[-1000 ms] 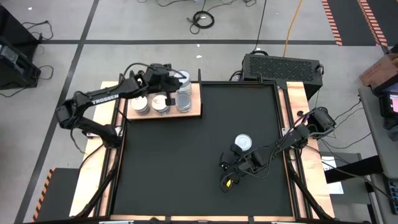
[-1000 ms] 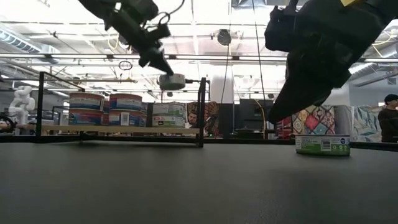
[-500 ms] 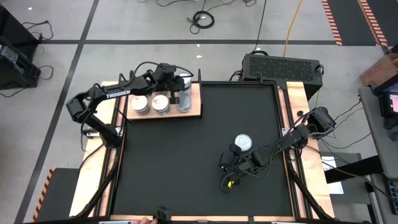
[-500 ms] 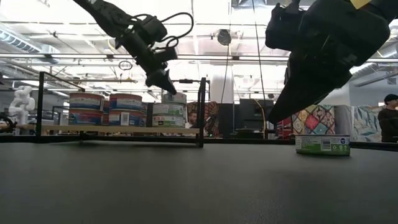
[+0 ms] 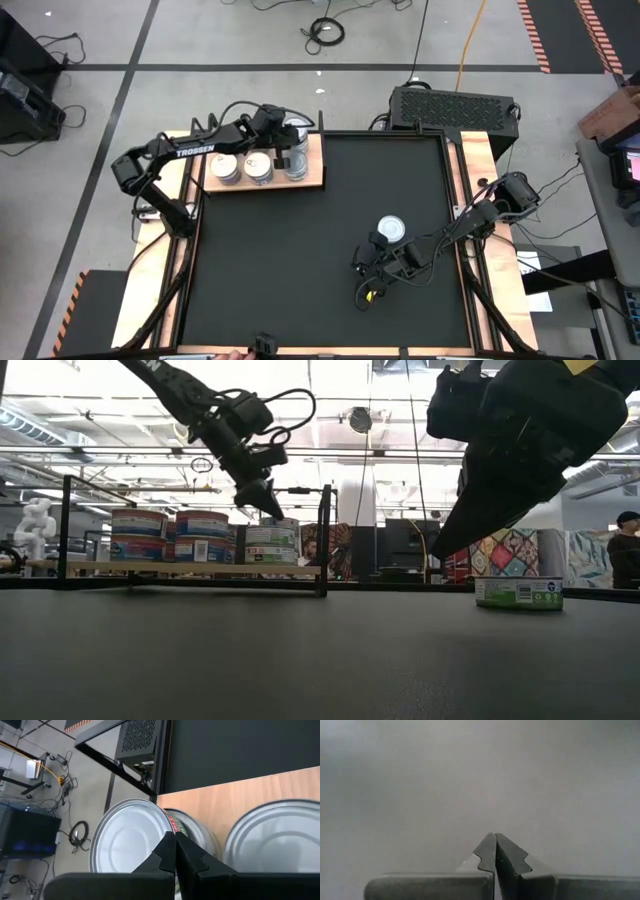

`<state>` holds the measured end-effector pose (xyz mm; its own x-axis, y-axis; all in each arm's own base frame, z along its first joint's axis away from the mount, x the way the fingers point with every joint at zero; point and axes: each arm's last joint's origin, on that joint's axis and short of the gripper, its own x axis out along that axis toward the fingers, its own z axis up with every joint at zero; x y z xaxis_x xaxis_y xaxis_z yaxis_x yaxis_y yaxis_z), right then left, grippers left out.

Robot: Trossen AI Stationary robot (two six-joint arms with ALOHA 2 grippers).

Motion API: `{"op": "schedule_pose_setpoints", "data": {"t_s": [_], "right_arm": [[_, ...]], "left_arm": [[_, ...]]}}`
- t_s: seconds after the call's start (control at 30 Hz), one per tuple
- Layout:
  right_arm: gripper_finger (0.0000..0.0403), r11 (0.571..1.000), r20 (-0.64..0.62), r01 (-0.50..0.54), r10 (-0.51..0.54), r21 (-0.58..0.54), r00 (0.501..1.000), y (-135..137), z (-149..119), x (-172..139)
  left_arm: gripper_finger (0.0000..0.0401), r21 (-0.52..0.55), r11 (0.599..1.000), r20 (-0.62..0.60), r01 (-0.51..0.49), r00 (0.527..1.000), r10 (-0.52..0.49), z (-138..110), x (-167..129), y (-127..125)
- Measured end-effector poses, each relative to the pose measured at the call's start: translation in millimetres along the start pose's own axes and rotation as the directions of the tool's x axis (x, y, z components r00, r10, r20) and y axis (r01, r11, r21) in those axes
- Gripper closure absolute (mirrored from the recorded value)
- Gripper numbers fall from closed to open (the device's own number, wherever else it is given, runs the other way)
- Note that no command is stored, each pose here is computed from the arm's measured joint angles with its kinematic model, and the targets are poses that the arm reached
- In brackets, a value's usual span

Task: Stack canned seafood by type on shelf
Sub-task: Stack the bottom green tuna can on the top green tuna can on the shelf

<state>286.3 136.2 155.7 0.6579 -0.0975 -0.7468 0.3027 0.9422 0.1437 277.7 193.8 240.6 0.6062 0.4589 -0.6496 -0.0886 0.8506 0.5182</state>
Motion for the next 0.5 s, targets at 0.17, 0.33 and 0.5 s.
{"op": "schedule_pose_setpoints", "data": {"t_s": [0.17,0.33,0.5], "right_arm": [[0.0403,1.000,0.000,0.000,0.000,0.000,1.000,0.0,0.0,0.0],[0.0403,1.000,0.000,0.000,0.000,0.000,1.000,0.0,0.0,0.0],[0.0403,1.000,0.000,0.000,0.000,0.000,1.000,0.0,0.0,0.0]], "left_arm": [[0.0401,0.008,1.000,-0.002,0.014,1.000,-0.014,2.0,-0.2,-3.9],[0.0401,0.011,1.000,-0.007,0.015,1.000,-0.015,2.4,-0.3,-5.0],[0.0401,0.013,1.000,-0.038,0.005,0.999,-0.004,1.1,-0.4,-5.8]]}}
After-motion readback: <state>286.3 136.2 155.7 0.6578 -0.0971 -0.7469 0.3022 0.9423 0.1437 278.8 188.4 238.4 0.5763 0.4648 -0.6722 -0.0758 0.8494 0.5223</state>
